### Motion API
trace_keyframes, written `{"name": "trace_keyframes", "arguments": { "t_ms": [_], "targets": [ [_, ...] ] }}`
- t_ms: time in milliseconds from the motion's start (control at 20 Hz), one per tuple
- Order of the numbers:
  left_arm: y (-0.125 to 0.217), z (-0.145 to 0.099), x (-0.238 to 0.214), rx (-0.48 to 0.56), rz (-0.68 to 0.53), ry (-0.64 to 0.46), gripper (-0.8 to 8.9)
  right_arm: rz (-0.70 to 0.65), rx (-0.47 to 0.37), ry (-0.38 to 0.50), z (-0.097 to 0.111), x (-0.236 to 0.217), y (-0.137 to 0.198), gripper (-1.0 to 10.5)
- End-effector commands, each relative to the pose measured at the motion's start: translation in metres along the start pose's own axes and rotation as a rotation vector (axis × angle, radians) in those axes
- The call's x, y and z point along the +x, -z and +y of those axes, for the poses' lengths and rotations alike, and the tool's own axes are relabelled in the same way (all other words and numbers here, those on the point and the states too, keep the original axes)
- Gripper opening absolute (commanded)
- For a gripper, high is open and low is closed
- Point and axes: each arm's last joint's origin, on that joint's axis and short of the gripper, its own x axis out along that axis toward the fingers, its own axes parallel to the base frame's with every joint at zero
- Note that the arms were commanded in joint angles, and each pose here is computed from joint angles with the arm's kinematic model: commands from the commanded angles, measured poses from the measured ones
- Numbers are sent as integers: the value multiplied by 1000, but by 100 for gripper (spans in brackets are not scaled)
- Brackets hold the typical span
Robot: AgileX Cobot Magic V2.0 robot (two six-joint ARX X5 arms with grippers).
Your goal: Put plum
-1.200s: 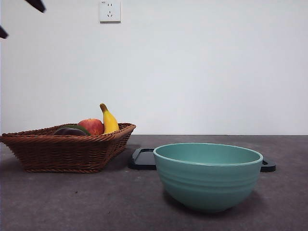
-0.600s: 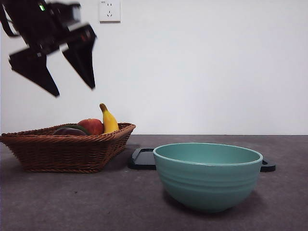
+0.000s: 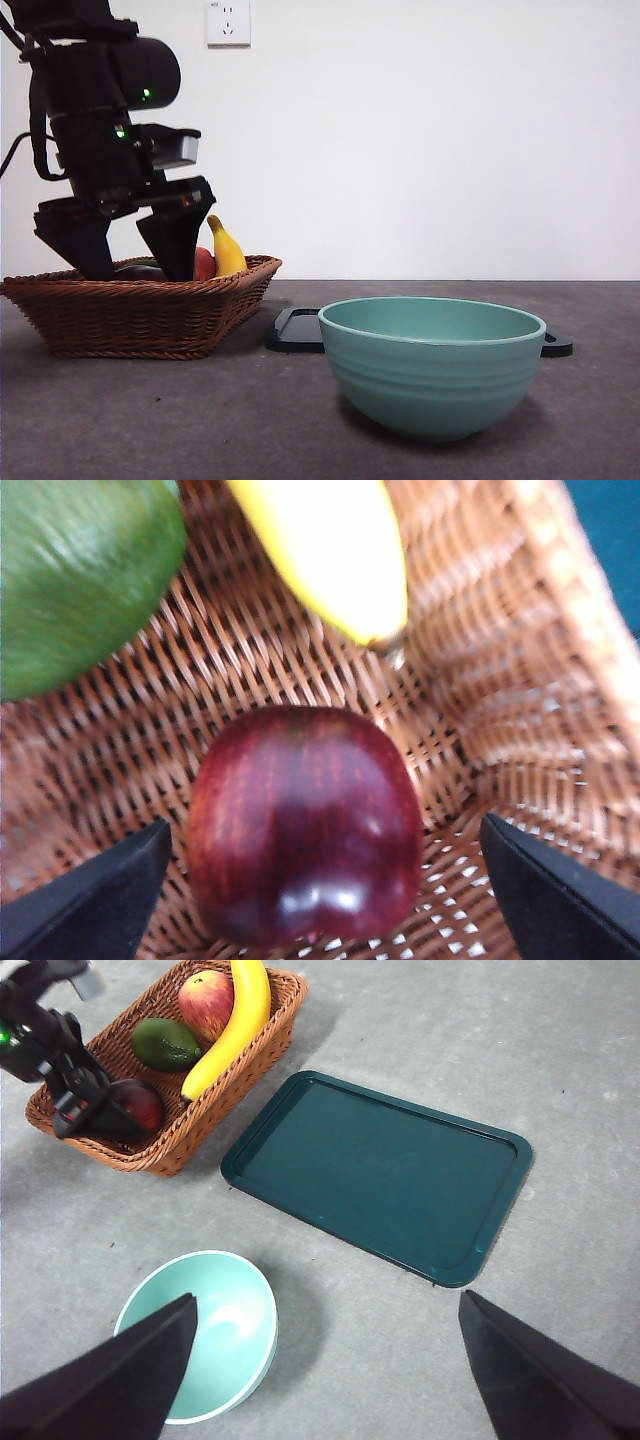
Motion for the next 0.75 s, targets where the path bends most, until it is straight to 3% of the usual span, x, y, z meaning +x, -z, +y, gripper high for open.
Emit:
{"name": "trace_keyframes", "arguments": {
  "t_ms": [50, 300, 500, 750],
  "targets": [
    [-7, -1, 6, 18, -5, -2, 453, -21, -18, -2, 2, -3, -5, 420],
    [-7, 0, 11, 17, 4, -1, 273, -20, -18, -2, 2, -3, -5, 420],
    [-12, -1, -4, 16, -10, -3, 271, -20, -18, -2, 2, -3, -5, 420],
    [-13, -14, -67, 41, -135, 3, 272, -20, -18, -2, 2, -3, -5, 420]
  ]
}}
